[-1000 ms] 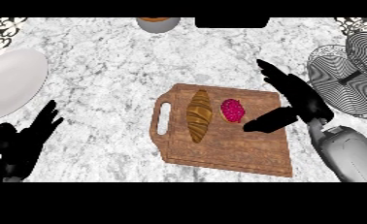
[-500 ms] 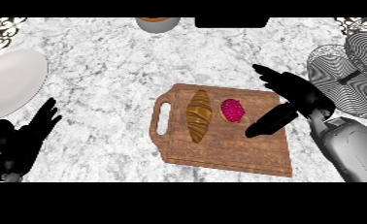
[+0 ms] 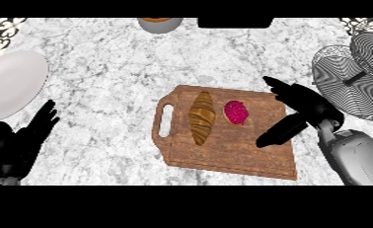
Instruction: Pick the cupcake from the cutting board and place it in the tiered basket
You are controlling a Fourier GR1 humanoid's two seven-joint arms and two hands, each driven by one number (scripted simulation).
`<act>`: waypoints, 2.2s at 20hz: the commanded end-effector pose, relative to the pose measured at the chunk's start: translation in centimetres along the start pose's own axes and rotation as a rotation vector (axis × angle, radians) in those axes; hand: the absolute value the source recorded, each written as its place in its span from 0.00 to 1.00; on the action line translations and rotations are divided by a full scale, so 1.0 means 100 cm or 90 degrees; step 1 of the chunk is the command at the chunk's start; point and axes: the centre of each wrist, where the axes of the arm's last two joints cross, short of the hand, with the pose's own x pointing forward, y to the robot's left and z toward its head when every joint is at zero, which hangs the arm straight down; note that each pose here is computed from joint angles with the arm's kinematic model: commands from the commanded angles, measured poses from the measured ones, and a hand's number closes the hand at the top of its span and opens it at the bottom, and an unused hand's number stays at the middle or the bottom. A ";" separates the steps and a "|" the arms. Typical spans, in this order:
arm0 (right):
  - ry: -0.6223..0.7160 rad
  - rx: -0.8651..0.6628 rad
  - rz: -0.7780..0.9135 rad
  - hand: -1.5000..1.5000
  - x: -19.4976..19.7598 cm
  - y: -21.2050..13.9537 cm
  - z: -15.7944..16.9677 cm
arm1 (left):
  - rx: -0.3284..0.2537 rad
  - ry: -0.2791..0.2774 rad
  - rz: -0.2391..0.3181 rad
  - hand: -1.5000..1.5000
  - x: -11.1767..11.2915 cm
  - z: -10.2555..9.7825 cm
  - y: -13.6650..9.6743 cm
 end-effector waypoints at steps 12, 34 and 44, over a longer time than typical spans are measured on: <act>-0.025 0.015 -0.027 0.00 -0.024 0.030 -0.014 | 0.003 0.005 0.010 0.50 -0.005 -0.013 0.013; -0.032 0.033 -0.027 0.00 0.008 0.073 -0.073 | 0.001 0.009 0.003 0.50 -0.002 -0.005 -0.016; -0.130 0.024 -0.021 1.00 -0.016 0.081 -0.067 | 0.001 0.012 0.004 0.50 -0.001 0.007 -0.002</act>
